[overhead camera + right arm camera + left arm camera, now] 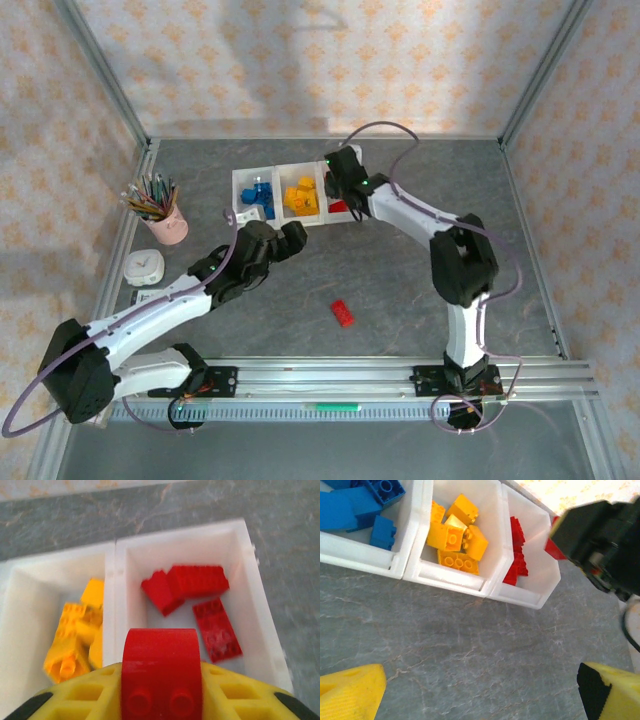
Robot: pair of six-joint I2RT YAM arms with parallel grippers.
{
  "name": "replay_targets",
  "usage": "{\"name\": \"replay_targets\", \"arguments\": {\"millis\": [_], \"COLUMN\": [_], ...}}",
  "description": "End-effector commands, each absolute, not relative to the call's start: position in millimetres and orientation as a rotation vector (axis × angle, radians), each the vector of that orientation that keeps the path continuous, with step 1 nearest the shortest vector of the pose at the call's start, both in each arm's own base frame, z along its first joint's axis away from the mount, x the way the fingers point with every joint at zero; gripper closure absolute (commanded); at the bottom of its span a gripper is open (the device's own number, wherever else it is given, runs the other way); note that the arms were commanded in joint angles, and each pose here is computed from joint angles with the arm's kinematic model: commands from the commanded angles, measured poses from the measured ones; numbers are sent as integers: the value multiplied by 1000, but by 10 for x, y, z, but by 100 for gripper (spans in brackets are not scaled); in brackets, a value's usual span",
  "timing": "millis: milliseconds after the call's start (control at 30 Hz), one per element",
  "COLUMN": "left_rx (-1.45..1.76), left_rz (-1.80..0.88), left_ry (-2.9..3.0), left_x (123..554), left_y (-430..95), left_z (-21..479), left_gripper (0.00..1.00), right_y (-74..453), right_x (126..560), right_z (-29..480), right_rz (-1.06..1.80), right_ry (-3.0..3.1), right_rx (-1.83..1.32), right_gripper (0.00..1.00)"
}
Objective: Sort the legos into containers by color
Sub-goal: Place the lego in the container, then pick up the lego from the bottom-center of the table.
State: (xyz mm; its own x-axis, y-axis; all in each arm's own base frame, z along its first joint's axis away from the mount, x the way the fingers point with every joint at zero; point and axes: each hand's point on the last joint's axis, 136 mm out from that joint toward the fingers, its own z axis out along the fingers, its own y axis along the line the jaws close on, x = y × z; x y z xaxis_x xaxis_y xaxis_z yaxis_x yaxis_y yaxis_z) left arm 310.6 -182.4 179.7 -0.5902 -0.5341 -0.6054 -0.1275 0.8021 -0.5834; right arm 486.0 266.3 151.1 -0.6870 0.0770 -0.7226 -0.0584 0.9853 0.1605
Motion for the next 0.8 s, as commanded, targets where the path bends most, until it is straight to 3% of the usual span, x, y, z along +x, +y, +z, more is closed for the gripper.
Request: {"name": "replay_targets", "arguments": {"millis": [0, 167, 267, 433, 767], "left_rx": [-471, -455, -454, -436, -421], "left_rz": [-654, -670, -677, -696, -633], "left_ry": [2100, 2102, 2100, 2111, 2206], "left_x": [3241, 3248, 3215, 3060, 2660], "left_y": [-1883, -1917, -1899, -1830, -1553], "left_z": [1991, 2036, 2060, 2037, 1731], "left_gripper": [1, 1, 1, 1, 1], "right_y": [2566, 2558, 2570, 2523, 2496], "right_x": [5119, 5191, 5028, 4333, 2752], "right_z": [1424, 1569, 1694, 1770, 1115], "right_rz": [108, 129, 188, 318, 324], "right_ry": [2319, 2307, 2317, 2337, 2546], "right_rx": [-6, -10, -28, -37, -293], "right_gripper": [58, 38, 35, 33, 24]}}
